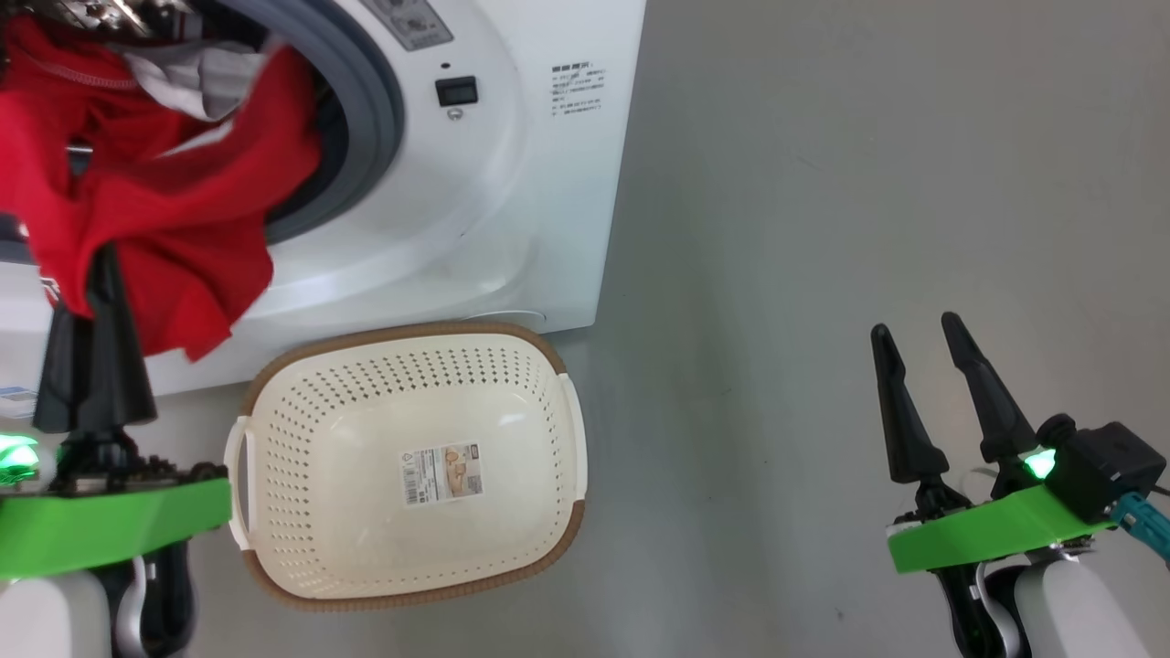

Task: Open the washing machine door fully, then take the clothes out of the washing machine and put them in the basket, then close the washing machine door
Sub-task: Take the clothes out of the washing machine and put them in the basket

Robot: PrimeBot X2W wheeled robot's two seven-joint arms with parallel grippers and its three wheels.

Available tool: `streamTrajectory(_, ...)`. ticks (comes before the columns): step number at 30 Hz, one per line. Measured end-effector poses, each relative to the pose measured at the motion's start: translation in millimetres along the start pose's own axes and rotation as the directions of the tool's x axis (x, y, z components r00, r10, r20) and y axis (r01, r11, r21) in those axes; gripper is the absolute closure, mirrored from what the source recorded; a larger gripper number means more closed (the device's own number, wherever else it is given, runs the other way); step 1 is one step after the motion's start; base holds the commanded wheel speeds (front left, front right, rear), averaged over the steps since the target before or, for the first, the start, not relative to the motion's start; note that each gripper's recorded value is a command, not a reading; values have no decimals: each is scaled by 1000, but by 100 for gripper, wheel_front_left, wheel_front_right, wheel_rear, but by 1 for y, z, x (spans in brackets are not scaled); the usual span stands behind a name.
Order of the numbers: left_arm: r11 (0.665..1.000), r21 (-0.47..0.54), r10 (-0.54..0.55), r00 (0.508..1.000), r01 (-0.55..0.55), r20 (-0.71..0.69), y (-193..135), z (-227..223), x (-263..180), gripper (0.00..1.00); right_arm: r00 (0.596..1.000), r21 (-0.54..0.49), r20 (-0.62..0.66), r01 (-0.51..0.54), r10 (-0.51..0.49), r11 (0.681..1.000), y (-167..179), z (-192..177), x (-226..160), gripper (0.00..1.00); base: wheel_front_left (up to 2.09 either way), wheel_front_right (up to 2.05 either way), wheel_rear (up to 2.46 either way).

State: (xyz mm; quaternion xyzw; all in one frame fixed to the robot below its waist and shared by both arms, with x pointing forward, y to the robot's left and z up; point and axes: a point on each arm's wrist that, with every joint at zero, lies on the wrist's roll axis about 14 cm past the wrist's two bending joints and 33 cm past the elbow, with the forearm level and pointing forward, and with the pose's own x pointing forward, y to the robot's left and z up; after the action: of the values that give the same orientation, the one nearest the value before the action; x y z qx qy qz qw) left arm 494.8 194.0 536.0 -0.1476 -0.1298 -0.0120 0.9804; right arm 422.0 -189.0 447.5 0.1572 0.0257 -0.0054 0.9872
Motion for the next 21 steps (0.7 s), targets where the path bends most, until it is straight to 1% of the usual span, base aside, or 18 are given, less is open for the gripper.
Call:
streamTrajectory(3,1000,-7,13,1000,-13,29,2,9,-3,100,1000,1,-8,3,-3,1000,-1,-3,-2,0,0,0,0)
streamTrajectory(11,1000,-5,29,1000,-29,6,7,0,-5,100,1000,2,-25,3,-3,1000,-1,-9,1,0,0,0,0)
streamTrajectory(15,999,-2,42,998,-42,-56,12,-20,-11,100,999,3,-33,4,-4,1000,-1,-13,2,0,0,0,0)
streamTrajectory(21,998,-2,62,975,-64,-212,18,-73,-27,100,999,12,-51,4,-4,1000,-2,-21,5,0,0,0,0)
